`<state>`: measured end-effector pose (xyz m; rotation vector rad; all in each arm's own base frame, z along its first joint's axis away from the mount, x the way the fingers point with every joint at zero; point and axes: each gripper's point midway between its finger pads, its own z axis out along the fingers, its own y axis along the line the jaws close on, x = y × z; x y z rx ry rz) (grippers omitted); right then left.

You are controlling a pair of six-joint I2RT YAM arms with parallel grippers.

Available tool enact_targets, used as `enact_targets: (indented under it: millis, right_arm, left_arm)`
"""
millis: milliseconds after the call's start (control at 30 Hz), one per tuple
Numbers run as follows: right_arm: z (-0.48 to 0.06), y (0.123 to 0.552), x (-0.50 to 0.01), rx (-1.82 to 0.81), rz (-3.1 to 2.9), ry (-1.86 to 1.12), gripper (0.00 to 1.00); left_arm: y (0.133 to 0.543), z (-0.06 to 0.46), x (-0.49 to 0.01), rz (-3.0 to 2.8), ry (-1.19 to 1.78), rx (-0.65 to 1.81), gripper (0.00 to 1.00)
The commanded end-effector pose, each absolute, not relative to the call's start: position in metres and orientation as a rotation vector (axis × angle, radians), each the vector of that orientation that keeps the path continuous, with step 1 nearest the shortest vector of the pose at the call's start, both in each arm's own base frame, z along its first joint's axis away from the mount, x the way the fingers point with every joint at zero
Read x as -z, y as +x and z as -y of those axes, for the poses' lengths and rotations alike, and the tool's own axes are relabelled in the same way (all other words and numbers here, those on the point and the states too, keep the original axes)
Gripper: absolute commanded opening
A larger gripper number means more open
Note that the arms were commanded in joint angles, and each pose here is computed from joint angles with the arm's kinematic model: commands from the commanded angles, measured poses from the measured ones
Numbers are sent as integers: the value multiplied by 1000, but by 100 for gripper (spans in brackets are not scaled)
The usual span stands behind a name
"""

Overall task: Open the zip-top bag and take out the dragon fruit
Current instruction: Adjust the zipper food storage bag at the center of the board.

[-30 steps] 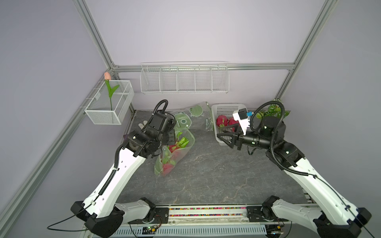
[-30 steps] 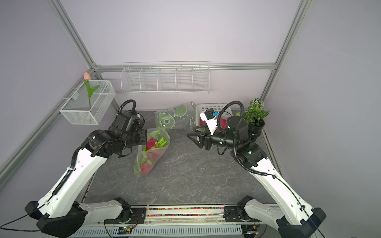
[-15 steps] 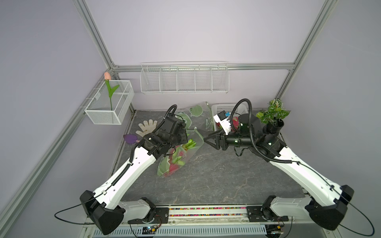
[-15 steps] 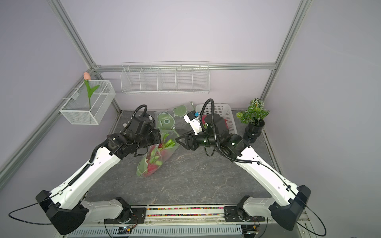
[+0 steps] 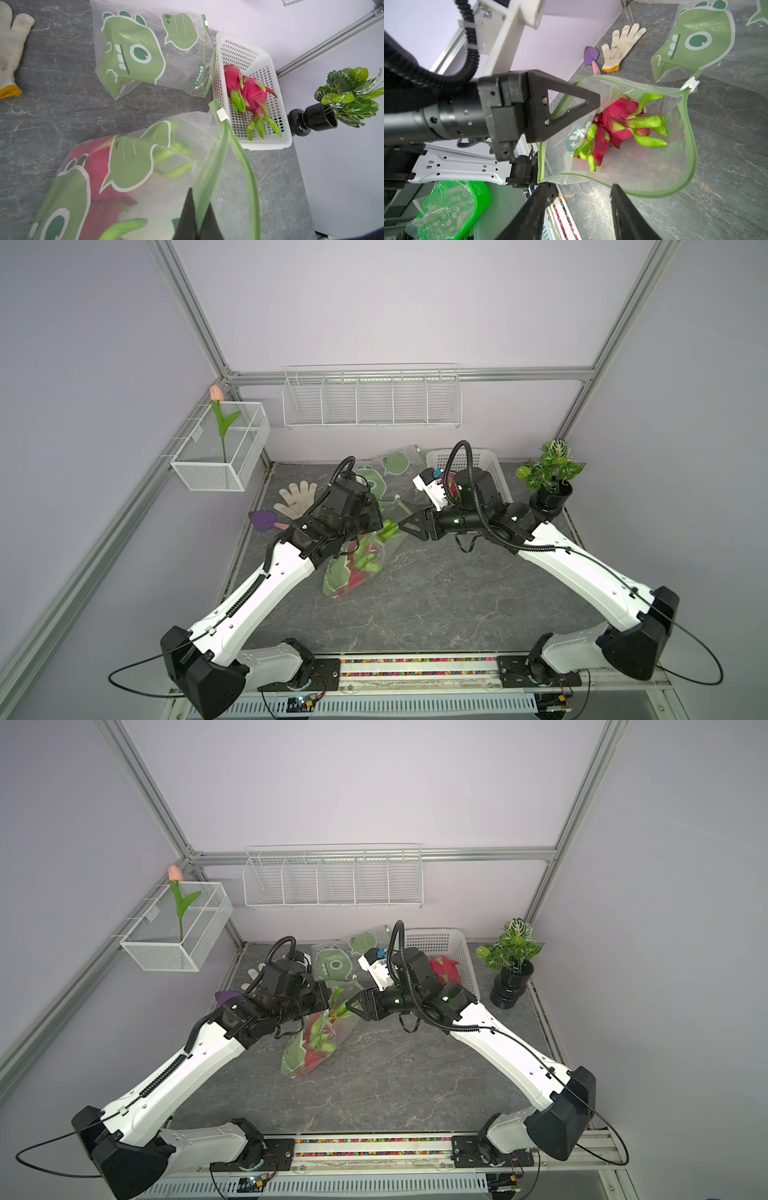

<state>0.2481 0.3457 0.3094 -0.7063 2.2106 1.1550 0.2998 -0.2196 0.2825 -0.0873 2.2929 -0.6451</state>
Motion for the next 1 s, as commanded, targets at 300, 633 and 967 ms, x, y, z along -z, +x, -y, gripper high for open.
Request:
enact_targets:
  millis: [300, 633, 967]
  right_arm:
    - [-343, 267, -282, -1008, -2359, -584, 50]
    - [-342, 275, -266, -916, -2423, -566, 48]
    - [-357, 302, -240, -874, -2470, -520, 39]
  left_arm:
    - [309, 231, -276, -2288, -93, 666, 0]
    - [312, 241, -277, -2277, -91, 724, 0]
    - [307, 249, -278, -2289, -66, 783, 0]
